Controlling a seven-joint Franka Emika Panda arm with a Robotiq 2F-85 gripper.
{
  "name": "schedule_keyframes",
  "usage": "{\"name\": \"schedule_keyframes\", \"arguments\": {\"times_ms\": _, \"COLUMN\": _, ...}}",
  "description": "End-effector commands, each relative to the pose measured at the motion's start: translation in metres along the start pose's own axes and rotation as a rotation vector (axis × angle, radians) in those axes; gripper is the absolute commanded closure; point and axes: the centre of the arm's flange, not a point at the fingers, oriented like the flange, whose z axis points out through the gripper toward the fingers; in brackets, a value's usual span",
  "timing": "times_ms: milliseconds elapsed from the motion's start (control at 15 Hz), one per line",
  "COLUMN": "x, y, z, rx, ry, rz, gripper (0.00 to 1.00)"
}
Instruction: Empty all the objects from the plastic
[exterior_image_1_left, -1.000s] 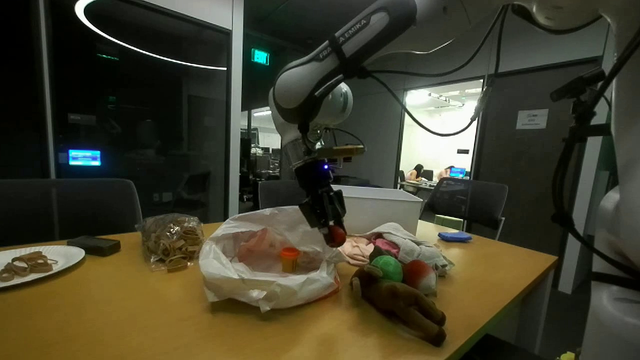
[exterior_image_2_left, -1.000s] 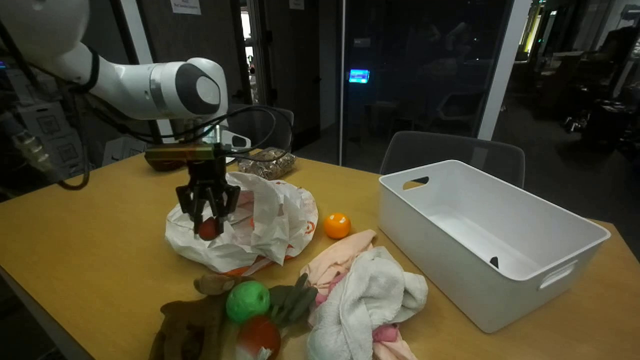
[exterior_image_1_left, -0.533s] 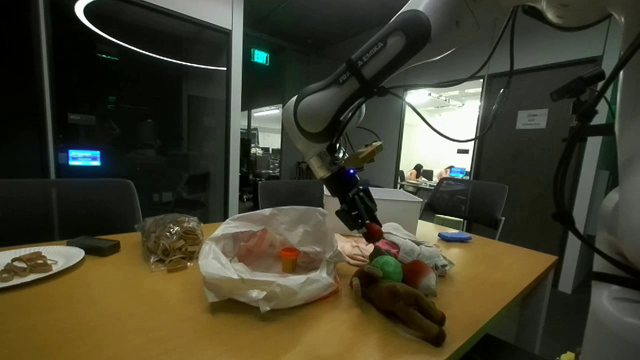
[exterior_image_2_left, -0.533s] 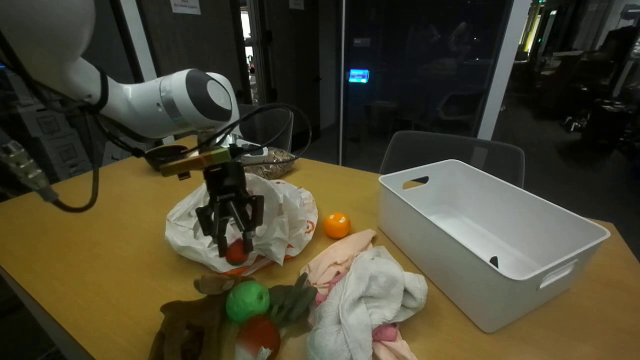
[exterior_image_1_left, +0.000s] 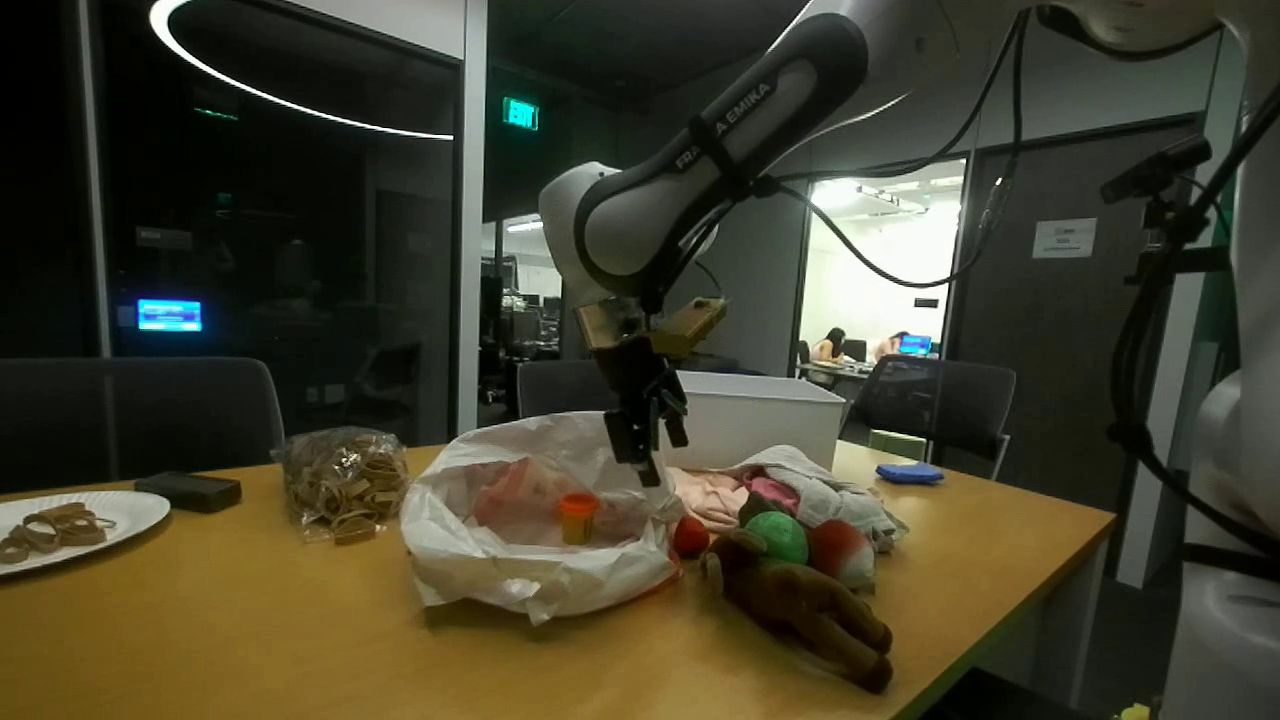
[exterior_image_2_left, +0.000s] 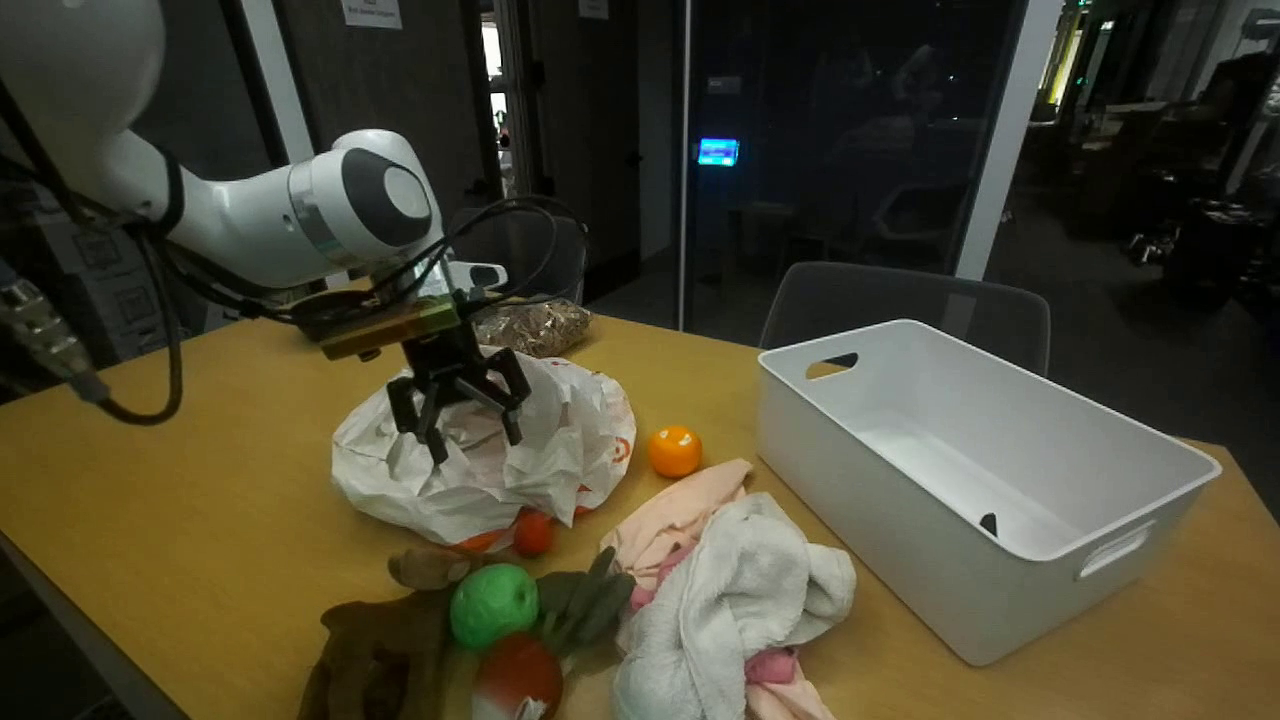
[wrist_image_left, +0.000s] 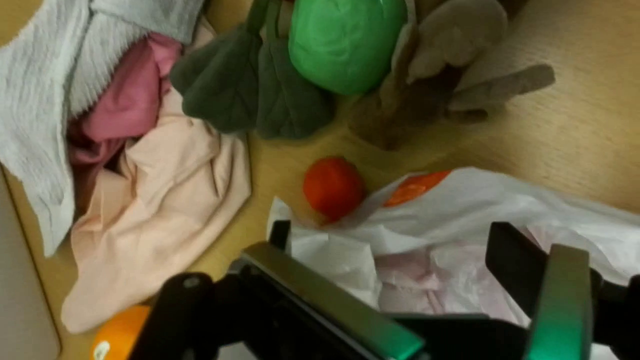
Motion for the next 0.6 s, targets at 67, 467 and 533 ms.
{"name": "schedule_keyframes", "arguments": {"times_ms": 67, "x": 0.029, "y": -0.01, "z": -0.023, "rx": 0.194, "ry": 0.161, "rz": 0.046, "gripper": 0.0}}
{"name": "schedule_keyframes", "arguments": {"times_ms": 467, "x": 0.062, "y": -0.01, "z": 0.002, "rx": 0.449, "ry": 0.117, "rz": 0.187, "gripper": 0.0}}
{"name": "schedule_keyframes", "arguments": {"times_ms": 533, "x": 0.069, "y": -0.012, "z": 0.011, "rx": 0.471, "ry": 0.096, "rz": 0.197, "gripper": 0.0}}
